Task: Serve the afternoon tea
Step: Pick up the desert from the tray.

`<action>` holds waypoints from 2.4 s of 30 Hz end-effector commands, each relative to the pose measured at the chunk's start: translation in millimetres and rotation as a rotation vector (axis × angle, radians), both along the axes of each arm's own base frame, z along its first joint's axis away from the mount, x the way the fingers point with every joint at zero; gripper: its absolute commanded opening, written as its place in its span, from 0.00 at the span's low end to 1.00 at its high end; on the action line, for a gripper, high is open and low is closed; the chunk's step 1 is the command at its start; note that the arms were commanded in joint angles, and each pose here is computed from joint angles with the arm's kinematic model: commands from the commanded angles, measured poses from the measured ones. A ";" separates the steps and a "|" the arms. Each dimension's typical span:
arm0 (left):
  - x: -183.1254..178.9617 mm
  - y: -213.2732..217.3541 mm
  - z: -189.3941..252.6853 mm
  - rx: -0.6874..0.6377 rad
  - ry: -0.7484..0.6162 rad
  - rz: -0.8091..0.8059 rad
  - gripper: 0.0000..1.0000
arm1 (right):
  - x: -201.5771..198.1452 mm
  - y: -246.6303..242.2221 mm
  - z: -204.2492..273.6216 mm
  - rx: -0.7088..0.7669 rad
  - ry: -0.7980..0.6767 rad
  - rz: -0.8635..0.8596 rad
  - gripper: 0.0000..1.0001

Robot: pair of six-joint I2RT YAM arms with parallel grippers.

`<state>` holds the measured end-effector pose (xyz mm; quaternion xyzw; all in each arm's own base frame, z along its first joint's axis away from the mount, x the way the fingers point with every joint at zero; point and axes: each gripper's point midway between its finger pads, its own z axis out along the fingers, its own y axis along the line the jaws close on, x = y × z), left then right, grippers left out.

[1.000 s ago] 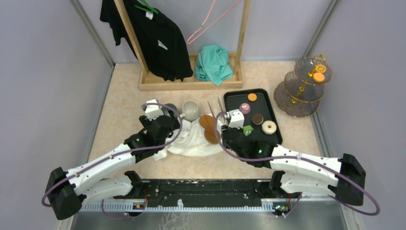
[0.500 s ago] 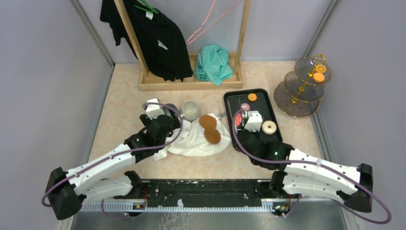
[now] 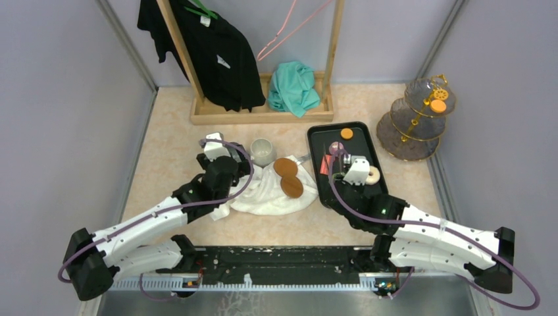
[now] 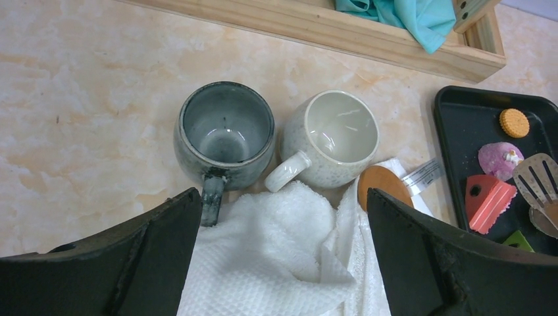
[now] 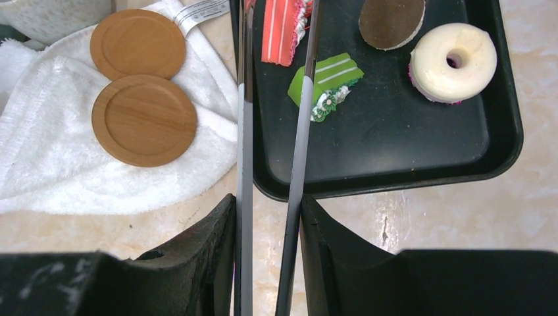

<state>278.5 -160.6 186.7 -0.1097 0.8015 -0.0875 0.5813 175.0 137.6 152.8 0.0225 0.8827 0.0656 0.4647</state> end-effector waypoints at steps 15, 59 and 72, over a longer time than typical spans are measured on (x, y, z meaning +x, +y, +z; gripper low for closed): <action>2.7 -18.9 13.2 -0.045 -0.038 -0.073 0.99 | -1.3 14.7 -10.9 0.115 0.027 -0.052 0.19; 0.2 -18.3 4.1 -0.047 -0.024 -0.077 0.99 | 8.6 15.9 -24.4 0.048 0.028 -0.058 0.00; 2.4 -22.8 2.7 -0.044 -0.010 -0.079 0.99 | 10.7 12.5 -21.2 0.021 0.010 -0.055 0.13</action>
